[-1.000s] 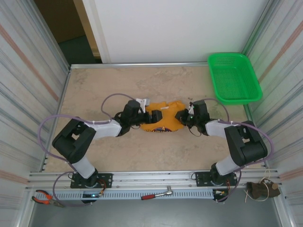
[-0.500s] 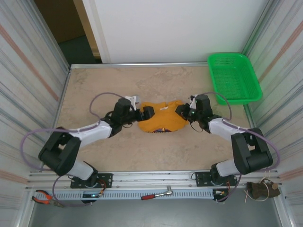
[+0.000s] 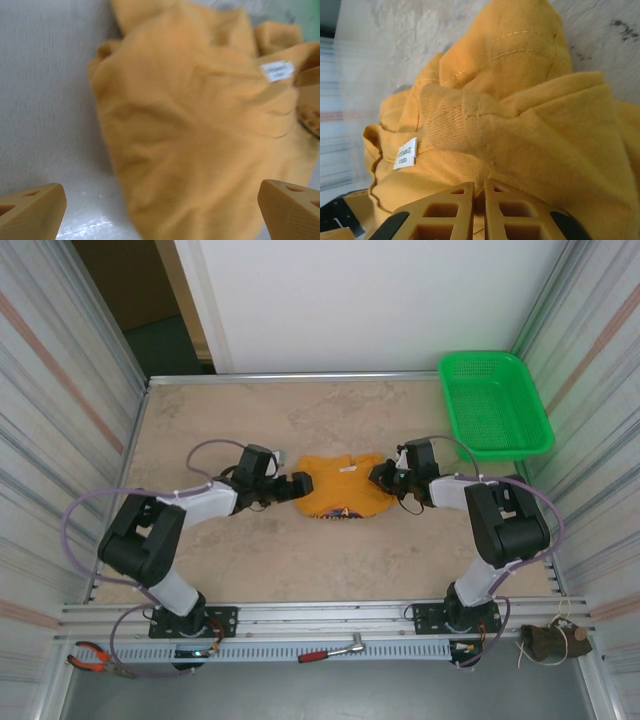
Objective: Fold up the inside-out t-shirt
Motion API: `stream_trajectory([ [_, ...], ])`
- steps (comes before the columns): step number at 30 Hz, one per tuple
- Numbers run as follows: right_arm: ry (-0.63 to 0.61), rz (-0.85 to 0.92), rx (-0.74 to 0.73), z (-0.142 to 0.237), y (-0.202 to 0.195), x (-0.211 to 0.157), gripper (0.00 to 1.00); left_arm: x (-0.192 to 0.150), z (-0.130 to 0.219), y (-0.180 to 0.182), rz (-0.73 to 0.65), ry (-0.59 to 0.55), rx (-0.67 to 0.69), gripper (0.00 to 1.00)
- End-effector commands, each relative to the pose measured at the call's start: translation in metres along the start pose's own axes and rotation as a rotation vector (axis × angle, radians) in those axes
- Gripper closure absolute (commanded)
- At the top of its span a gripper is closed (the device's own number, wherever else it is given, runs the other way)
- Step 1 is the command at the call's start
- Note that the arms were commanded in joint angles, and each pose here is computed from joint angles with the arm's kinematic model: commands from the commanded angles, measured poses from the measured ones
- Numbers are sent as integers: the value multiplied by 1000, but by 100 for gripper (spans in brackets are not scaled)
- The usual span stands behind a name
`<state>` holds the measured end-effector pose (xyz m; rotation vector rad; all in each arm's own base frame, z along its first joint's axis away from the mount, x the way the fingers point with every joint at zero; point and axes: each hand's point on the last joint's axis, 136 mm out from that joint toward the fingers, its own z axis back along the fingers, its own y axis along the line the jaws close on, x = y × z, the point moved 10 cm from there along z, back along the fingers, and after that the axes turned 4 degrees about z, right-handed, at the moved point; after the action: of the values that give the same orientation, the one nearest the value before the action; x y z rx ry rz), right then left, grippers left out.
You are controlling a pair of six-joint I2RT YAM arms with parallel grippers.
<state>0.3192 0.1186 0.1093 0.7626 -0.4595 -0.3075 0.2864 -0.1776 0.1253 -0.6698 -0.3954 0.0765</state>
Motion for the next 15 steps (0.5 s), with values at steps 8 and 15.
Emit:
stream_trajectory([
  [8, -8, -33, -25, -5, -20, -1, 89, 16, -29, -34, -61, 54, -265, 5],
  [15, -14, -47, -13, -5, -20, -2, 89, 9, -45, -30, 10, 64, -306, 49],
])
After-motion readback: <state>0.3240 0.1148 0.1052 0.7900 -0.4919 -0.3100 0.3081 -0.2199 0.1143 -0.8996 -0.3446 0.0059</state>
